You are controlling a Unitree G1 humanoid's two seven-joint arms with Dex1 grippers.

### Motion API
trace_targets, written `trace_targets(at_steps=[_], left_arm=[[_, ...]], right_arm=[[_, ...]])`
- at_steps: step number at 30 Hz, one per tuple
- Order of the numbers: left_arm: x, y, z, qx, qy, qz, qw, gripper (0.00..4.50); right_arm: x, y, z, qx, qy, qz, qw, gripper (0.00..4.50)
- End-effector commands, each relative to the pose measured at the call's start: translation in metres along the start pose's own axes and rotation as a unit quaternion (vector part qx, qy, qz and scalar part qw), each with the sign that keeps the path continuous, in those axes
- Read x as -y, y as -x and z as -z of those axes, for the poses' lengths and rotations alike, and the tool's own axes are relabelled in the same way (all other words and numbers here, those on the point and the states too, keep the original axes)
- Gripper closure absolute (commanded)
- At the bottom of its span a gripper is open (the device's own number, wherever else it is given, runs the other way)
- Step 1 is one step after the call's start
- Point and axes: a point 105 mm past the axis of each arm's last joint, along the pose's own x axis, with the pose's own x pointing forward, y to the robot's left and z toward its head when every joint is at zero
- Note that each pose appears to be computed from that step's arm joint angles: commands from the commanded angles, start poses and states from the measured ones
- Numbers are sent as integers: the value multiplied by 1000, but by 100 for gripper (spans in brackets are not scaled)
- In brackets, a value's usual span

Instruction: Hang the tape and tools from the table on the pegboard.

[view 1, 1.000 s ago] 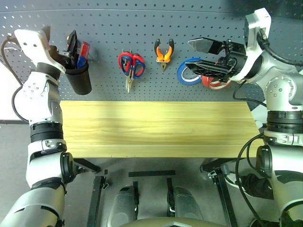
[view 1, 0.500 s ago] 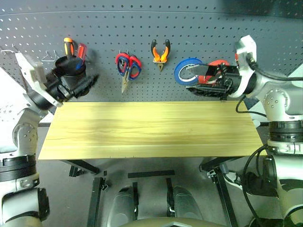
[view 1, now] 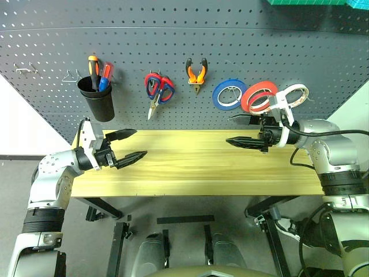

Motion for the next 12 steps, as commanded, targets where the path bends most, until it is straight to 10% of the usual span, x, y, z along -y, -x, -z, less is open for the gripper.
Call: trace_targets(at_steps=[1, 12], left_arm=[[0, -2, -9, 14, -15, 10, 1000, 2], [5, -6, -13, 24, -13, 11, 1000, 2]], right_arm=[[2, 3, -7, 7, 19, 7, 1000, 0], [-1, 3, -13, 6, 25, -2, 1000, 0]])
